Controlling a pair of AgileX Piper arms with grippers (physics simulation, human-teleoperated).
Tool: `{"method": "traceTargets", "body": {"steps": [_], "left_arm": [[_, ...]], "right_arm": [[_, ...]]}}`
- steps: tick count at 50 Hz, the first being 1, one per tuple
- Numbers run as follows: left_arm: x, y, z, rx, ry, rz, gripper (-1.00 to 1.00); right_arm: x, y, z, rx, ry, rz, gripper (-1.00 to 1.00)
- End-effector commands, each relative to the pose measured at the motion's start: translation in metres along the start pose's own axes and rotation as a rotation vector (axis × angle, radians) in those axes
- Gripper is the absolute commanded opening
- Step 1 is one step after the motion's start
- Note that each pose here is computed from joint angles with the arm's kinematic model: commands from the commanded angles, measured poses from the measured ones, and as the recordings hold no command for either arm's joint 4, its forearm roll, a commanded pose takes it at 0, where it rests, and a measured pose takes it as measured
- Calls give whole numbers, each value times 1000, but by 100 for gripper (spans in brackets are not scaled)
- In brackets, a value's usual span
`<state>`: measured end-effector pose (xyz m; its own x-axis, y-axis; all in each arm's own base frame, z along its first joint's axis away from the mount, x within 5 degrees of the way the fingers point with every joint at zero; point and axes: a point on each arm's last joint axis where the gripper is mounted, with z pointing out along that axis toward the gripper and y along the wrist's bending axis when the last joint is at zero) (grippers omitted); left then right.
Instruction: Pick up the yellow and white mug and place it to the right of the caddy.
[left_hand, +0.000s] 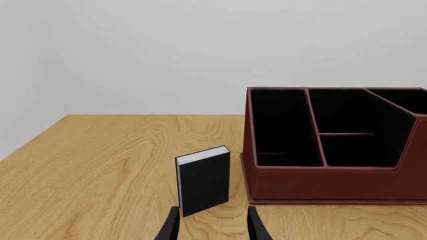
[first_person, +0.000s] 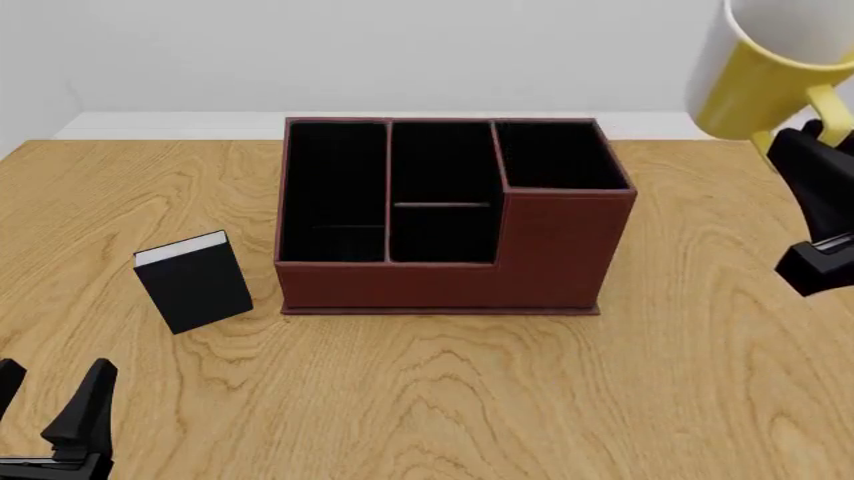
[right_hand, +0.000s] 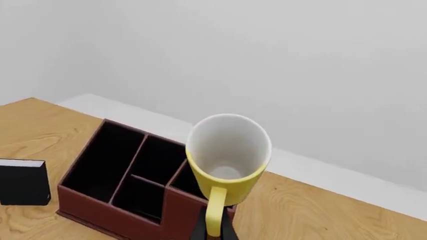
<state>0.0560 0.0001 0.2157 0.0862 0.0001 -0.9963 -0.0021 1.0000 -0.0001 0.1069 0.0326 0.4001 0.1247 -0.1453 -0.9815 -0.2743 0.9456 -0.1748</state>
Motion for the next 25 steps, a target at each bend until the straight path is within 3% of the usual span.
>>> {"method": "traceTargets", "body": {"steps": [1, 25], "left_arm": [[0, 0, 0, 0, 0, 0, 100], [0, 0, 0, 0, 0, 0, 100]], "right_arm": [[5, -5, 3, 47, 11, 11, -100], [30, -10, 19, 106, 63, 26, -100]]}}
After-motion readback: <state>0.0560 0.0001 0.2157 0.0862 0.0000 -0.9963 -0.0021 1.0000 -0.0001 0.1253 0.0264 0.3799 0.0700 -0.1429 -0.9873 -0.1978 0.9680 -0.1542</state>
